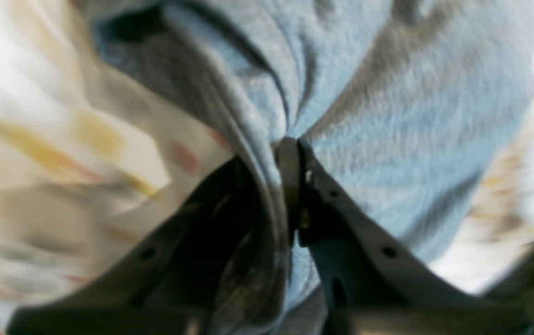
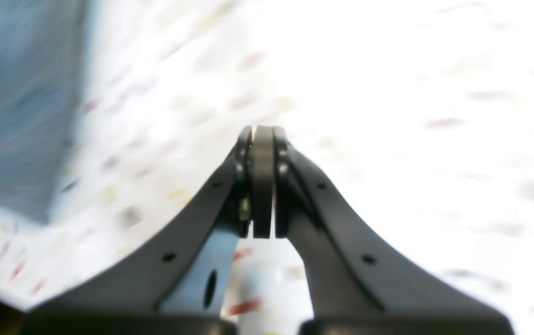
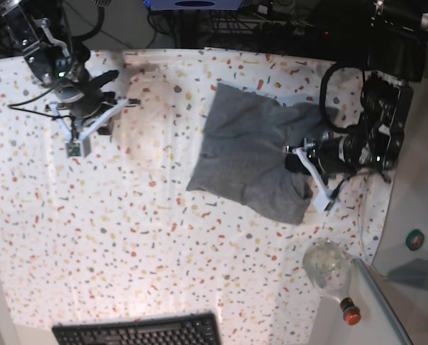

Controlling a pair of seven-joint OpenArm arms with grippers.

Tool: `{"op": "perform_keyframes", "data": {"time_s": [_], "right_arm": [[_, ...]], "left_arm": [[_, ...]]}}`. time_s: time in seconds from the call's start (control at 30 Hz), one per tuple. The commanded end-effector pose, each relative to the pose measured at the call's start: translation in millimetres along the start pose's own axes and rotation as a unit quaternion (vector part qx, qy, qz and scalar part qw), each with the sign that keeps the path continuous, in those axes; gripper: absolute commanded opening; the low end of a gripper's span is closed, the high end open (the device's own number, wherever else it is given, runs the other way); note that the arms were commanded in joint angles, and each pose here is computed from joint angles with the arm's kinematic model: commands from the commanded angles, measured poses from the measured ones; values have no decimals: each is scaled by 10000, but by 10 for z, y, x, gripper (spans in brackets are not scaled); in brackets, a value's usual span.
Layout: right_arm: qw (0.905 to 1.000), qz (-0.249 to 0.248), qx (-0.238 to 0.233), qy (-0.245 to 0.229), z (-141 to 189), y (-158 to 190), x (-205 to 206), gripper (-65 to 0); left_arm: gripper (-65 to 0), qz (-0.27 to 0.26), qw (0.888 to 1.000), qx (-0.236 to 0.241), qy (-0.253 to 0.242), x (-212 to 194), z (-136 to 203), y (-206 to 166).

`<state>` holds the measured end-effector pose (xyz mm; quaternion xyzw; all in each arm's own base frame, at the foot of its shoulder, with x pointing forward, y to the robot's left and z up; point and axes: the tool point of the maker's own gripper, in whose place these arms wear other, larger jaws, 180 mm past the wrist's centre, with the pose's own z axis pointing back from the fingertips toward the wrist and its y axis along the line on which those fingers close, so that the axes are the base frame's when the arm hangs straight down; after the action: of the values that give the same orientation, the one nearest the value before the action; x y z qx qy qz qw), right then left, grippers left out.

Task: Layout the t-shirt on the table in an organized manner, then fold the t-shirt properly
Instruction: 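Flatten the folded grey shirt with the left gripper pressing across it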

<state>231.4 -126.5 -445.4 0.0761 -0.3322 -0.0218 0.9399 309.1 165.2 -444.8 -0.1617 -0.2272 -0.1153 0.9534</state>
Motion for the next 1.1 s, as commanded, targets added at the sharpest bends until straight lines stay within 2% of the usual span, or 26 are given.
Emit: {"op": "perform_keyframes", "data": {"time_s": [0.0,0.07,0.1,0.13,0.17,0.27,0.33,0.47,0.53,0.67,0.7,0.93,1.07], "right_arm": [[9996,-28,-76,-268,29,-82,162,-650],[9989,-145,-268,-343,48,-249,223,-650],[9986,-188,-338,-368,58,-308,238,-650],[9981,-231,-409,-393,70,-368,253,-650],[9976,-273,-482,-419,79,-431,269,-650],[9960,-374,-656,-474,112,-580,297,-650],[9947,-453,-785,-480,135,-687,286,-650],[9940,-496,-918,-331,140,-793,154,-650],[9939,-500,-940,-283,135,-809,116,-650],[9926,-557,-1063,-207,147,-904,29,-650],[9925,-558,-1067,-200,145,-907,24,-650],[9925,-551,-1066,-231,140,-910,56,-650],[9925,-551,-1065,-238,139,-910,64,-650]], "left_arm": [[-650,-441,9990,-42,-106,209,6,-93],[-650,-1378,9901,241,100,365,-58,-147],[-650,-1834,9822,357,187,438,-93,-198],[-650,-2396,9694,417,326,470,-147,-287],[-650,-2956,9534,428,438,513,-187,-385],[-650,-4627,8833,217,726,552,-377,-886],[-650,-5171,8527,304,675,605,-485,-1143],[-650,-6057,7944,430,143,744,-628,-1643],[-650,-6332,7731,365,-81,744,-670,-1857],[-650,-6641,7476,-66,28,625,-713,-2138],[-650,-6673,7446,-116,59,611,-723,-2167],[-650,-6630,7482,-159,205,544,-775,-2130],[-650,-6631,7462,196,557,567,-753,-1930]]}}
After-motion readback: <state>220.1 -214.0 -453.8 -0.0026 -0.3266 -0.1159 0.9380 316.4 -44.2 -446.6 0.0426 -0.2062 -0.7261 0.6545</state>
